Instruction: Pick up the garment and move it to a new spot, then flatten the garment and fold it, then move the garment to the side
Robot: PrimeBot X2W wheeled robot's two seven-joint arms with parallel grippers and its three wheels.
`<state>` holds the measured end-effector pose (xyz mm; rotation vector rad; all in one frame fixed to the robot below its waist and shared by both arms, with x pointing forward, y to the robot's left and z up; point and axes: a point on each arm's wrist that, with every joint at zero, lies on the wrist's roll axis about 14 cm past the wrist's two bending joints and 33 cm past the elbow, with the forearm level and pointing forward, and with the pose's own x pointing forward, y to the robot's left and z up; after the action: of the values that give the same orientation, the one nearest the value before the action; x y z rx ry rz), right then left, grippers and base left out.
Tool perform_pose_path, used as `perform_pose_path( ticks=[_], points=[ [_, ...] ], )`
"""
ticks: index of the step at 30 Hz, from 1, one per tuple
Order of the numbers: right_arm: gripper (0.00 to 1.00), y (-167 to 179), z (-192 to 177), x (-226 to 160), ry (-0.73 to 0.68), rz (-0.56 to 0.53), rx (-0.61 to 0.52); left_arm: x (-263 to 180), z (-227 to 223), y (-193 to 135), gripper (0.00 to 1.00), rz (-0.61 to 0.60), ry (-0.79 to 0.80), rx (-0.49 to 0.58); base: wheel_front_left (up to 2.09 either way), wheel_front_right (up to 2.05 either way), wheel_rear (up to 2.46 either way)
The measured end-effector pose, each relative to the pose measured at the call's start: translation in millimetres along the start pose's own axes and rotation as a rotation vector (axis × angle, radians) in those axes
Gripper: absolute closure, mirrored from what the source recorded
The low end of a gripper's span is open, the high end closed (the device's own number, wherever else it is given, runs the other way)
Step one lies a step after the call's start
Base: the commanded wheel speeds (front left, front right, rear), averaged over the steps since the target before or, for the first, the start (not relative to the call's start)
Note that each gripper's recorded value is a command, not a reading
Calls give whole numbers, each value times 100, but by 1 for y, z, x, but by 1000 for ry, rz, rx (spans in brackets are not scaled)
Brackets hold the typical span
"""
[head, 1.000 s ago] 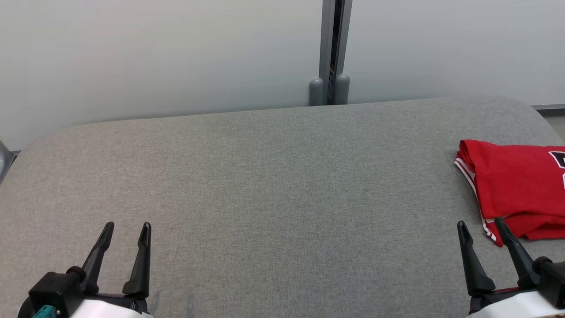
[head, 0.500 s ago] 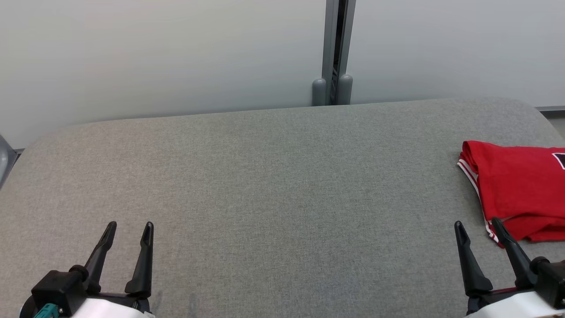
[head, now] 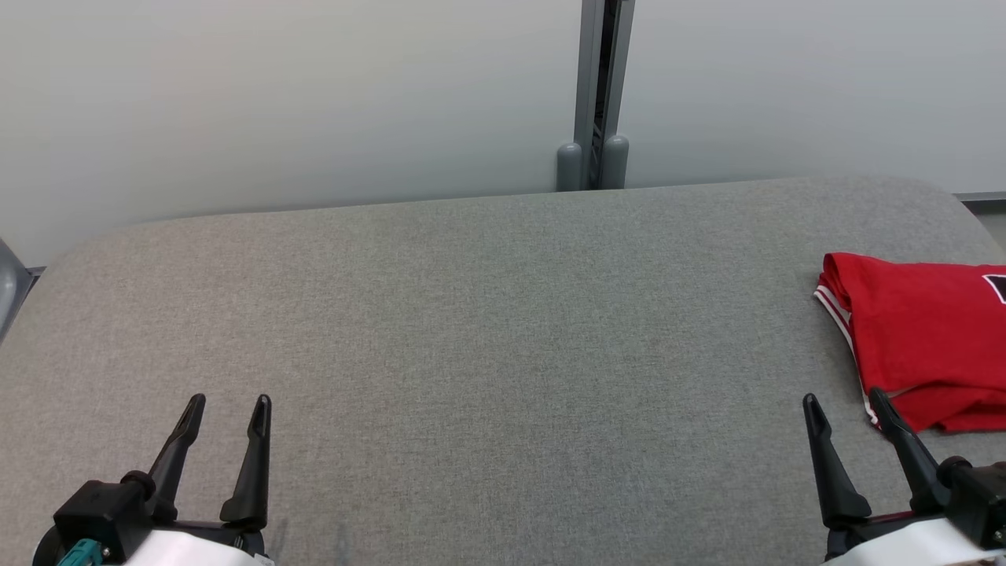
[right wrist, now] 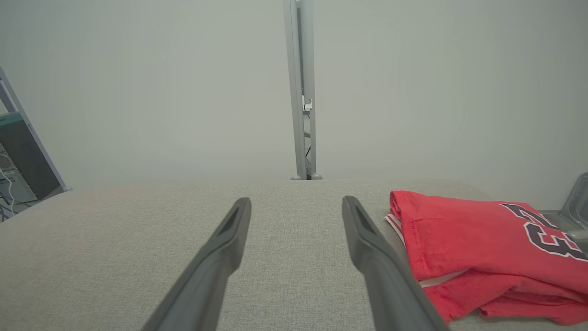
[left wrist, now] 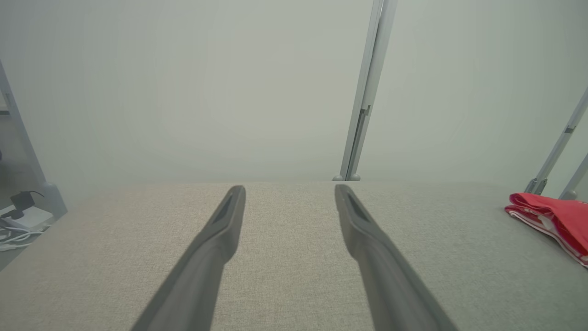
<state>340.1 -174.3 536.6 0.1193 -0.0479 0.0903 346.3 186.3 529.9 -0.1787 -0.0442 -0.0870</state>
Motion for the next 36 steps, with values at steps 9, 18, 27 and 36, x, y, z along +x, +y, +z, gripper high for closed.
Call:
perform_pose_path(
  ticks=[9, 18, 27, 36],
  points=[
    [0, 3, 1, -1, -8, 6, 11, -1, 2, 2, 0, 1, -4, 4, 0, 0, 0],
    [0, 4, 1, -1, -8, 9, 15, -1, 2, 2, 0, 2, -4, 2, 0, 0, 0],
    [0, 1, 2, -2, -11, 0, 11, 0, -1, 2, 0, -2, 4, 0, 0, 0, 0],
    [0, 0, 3, -3, -14, -3, 10, 1, -1, 2, 0, -4, 5, -1, 0, 0, 0]
  ],
)
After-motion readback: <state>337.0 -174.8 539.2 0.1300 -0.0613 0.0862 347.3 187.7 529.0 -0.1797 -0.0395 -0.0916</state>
